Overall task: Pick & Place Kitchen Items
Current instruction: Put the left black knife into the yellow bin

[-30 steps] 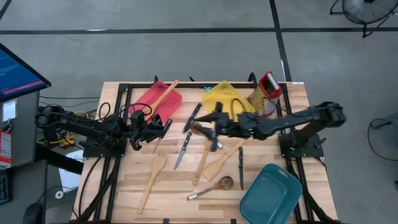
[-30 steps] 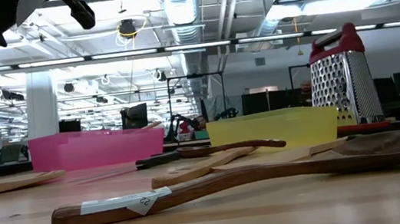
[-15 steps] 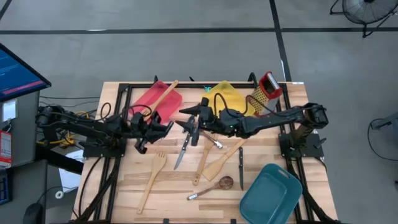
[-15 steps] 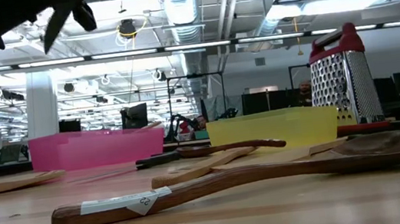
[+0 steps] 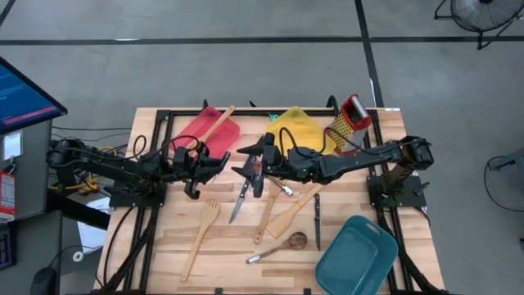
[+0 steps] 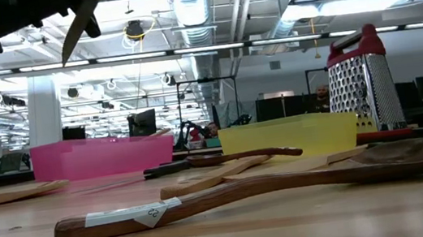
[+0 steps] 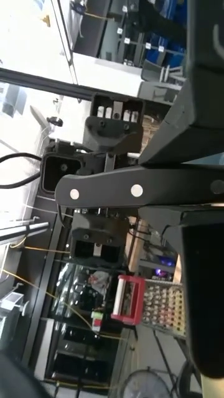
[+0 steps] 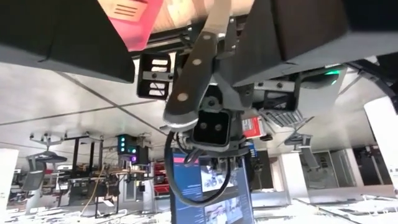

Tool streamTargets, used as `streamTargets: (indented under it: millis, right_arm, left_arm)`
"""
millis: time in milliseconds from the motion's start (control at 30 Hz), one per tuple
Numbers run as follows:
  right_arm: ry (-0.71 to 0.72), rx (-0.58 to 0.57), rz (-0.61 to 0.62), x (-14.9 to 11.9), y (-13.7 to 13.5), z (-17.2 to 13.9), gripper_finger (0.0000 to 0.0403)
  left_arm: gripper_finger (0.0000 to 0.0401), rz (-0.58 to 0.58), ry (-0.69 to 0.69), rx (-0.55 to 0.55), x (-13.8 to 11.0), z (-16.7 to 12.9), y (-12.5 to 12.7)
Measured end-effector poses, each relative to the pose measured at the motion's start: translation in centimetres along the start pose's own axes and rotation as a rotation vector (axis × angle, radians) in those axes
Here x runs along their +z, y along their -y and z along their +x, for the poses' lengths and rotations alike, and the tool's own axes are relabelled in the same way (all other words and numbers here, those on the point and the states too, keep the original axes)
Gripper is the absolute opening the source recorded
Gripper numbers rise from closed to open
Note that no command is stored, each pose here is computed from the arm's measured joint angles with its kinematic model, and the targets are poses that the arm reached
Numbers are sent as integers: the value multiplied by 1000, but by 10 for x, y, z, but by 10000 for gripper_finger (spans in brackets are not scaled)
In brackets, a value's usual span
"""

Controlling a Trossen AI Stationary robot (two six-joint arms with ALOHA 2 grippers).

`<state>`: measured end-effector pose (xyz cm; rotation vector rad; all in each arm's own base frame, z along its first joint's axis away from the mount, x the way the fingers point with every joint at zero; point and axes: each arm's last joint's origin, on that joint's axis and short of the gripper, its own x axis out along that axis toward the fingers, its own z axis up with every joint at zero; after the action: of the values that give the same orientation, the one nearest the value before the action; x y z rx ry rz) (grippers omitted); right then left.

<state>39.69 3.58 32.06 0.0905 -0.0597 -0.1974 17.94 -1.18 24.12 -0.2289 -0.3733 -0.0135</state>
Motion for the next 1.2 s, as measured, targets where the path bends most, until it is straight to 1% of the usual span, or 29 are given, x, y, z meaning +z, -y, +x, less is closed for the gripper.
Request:
streamTargets:
  millis: [133, 233, 333, 467, 667, 800, 900, 1033, 1100, 1200]
  right_arm:
    - [14, -15, 11, 2, 6, 2, 315]
    - [22, -25, 13, 3, 10, 3, 323]
    - [33, -26, 16, 4, 12, 3, 325]
    - [56, 19, 22, 7, 12, 4, 323]
    - [67, 17, 24, 7, 14, 5, 323]
    - [107, 21, 34, -2, 13, 13, 323]
    - [142, 47, 38, -7, 11, 20, 322]
    - [154, 51, 27, -7, 8, 29, 322]
    - [127, 46, 18, -12, 8, 32, 322]
    - [146, 47, 11, -12, 8, 39, 322]
  left_arm:
    - [63, 12, 3, 19, 0, 0, -1]
    - [63, 39, 4, 22, 0, 0, -1]
    - [63, 49, 8, 42, 0, 0, -1]
    - [63, 84, 5, 71, -1, 1, -2]
    - [63, 83, 38, 73, 2, 1, -2]
    - [63, 101, 59, 70, 5, 2, -1]
    - [63, 102, 61, 70, 6, 4, -1]
    - [63, 106, 35, 73, 0, 6, -2]
    - [63, 104, 16, 76, -4, 8, -2]
    - [63, 105, 3, 77, -8, 9, -3]
